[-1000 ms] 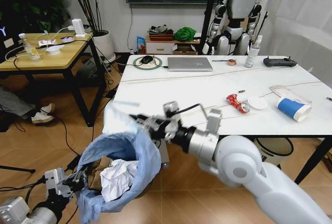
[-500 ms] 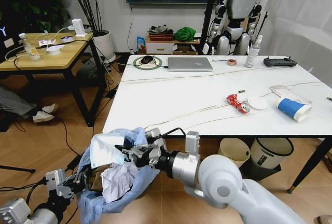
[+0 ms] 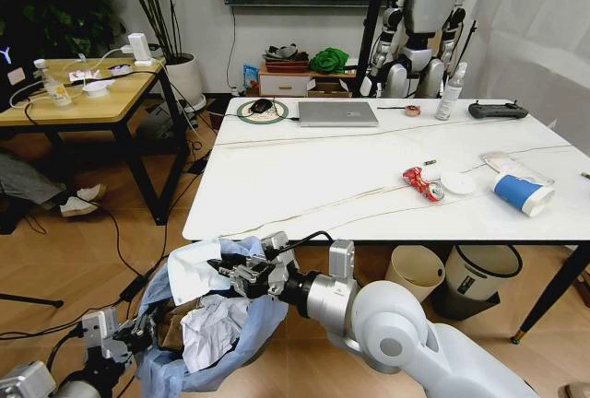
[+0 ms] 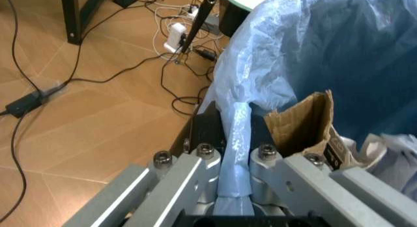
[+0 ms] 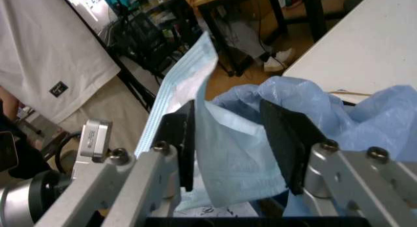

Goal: Pick up the trash bin and place the trash from the table into it.

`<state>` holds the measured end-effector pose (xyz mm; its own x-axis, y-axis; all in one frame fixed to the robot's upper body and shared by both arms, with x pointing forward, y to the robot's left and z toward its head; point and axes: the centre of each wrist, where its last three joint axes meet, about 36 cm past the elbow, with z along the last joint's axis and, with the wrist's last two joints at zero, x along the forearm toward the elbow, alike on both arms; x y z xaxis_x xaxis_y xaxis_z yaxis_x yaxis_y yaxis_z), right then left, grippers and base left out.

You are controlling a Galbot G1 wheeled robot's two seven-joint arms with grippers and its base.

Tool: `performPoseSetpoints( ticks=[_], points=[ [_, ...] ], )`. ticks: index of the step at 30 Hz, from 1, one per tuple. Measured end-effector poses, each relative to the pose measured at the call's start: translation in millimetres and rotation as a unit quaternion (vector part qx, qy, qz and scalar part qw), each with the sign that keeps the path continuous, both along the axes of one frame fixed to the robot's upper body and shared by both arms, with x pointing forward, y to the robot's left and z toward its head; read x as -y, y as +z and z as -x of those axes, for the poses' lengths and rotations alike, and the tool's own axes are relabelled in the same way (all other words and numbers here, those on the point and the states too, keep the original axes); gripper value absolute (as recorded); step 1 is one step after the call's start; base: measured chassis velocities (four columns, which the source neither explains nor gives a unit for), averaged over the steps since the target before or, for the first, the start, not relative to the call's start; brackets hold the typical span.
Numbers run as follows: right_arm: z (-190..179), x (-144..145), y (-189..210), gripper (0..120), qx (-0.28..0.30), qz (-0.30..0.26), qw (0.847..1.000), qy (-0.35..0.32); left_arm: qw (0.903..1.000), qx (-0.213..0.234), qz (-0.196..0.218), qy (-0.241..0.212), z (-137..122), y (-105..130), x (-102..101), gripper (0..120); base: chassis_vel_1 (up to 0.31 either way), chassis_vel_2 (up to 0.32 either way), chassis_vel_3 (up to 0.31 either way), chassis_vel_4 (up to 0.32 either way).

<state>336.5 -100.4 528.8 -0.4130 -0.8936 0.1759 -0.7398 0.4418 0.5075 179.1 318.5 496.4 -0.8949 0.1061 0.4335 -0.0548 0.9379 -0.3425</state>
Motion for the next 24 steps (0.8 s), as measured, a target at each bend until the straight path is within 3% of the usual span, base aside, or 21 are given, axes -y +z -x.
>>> performPoseSetpoints(
  ticks=[4, 16, 24],
  points=[
    [3, 2, 0, 58, 0.0, 0.001, 1.0, -0.001, 1.0, 0.0, -0.001, -0.001, -1, 0, 0, 0, 0.0, 0.0, 0.0, 0.0],
    [17, 4, -3, 98, -0.018, 0.041, 0.999, 0.025, 1.0, -0.002, -0.004, -0.004, -2, 1, 1, 0, 0.0, 0.0, 0.0, 0.0],
    [7, -1, 13, 100, 0.007, 0.086, 0.996, 0.031, 1.0, -0.001, -0.003, -0.007, -4, 0, 1, 0, 0.0, 0.0, 0.0, 0.0]
  ],
)
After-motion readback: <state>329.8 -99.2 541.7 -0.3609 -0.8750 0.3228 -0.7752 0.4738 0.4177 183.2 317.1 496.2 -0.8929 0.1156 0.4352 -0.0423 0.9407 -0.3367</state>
